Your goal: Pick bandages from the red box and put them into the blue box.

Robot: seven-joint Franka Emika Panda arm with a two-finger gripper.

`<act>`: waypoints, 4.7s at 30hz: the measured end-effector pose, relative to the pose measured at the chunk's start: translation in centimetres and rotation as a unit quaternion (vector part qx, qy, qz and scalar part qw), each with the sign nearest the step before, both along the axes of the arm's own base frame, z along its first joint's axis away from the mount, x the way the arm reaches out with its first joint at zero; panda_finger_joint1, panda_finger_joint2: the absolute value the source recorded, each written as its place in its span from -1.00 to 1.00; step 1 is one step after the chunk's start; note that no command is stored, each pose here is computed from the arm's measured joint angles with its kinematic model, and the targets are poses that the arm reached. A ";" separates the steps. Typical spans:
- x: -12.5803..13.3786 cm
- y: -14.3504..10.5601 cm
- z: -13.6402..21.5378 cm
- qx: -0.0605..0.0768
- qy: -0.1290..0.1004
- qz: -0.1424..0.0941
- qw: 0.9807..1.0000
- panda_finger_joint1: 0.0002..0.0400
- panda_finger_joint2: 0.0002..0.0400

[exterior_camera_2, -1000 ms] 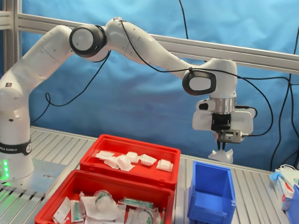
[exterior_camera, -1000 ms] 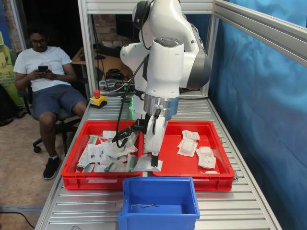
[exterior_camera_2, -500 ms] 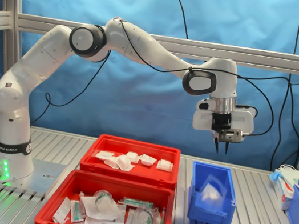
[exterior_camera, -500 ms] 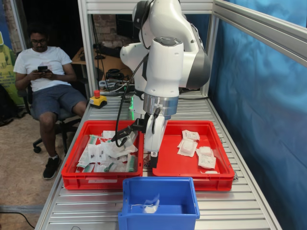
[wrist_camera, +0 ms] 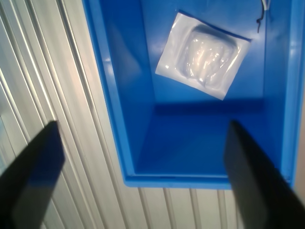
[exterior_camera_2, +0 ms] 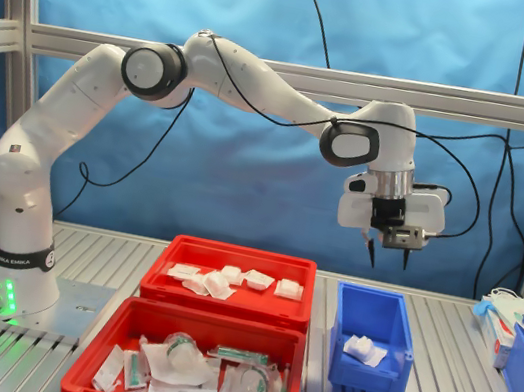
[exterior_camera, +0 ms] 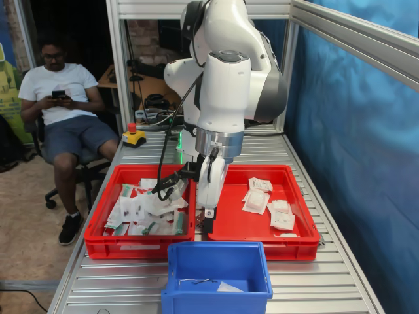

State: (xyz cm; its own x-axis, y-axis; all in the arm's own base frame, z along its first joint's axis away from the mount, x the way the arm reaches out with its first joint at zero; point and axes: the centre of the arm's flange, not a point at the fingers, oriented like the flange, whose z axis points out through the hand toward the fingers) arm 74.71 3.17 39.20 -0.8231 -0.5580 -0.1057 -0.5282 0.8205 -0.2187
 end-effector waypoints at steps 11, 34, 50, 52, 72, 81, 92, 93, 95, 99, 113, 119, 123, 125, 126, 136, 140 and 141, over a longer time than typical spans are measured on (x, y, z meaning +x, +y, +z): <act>0.0 0.0 0.0 0.000 0.000 0.000 1.000 0.94 0.94; -0.2 0.5 1.5 0.008 -0.010 0.004 1.000 1.00 1.00; -0.9 3.1 6.0 0.039 -0.038 0.026 0.998 1.00 1.00; -1.0 3.6 6.4 0.044 -0.040 0.029 0.998 1.00 1.00; -1.5 7.0 6.8 0.079 -0.036 0.072 0.994 1.00 1.00; -1.2 2.0 6.7 0.077 -0.031 0.043 0.996 1.00 1.00; -3.3 -4.4 8.4 0.061 -0.015 0.008 0.998 1.00 1.00; -3.5 -4.7 8.5 0.060 -0.014 0.007 0.998 1.00 1.00; -4.1 -5.0 8.8 0.058 -0.012 0.007 0.998 1.00 1.00; -5.9 -5.2 9.3 0.053 -0.003 0.013 0.999 1.00 1.00; -13.1 -2.9 8.9 0.053 0.039 0.036 0.997 1.00 1.00; -16.7 -2.5 9.3 0.050 0.049 0.040 0.997 1.00 1.00; -18.5 -2.5 9.8 0.049 0.049 0.040 0.997 1.00 1.00; -19.7 -2.6 10.2 0.048 0.047 0.039 0.997 1.00 1.00; -20.1 -2.6 10.4 0.047 0.046 0.039 0.997 1.00 1.00; -23.7 -2.6 11.8 0.041 0.037 0.037 0.998 1.00 1.00; -24.1 -2.2 11.7 0.040 0.038 0.041 0.998 1.00 1.00; -24.2 -2.1 11.7 0.039 0.039 0.042 0.998 1.00 1.00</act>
State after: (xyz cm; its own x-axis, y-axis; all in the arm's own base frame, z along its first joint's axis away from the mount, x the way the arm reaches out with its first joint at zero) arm 50.51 1.11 50.86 -0.7806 -0.6186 -0.0896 -0.6093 0.7851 -0.1112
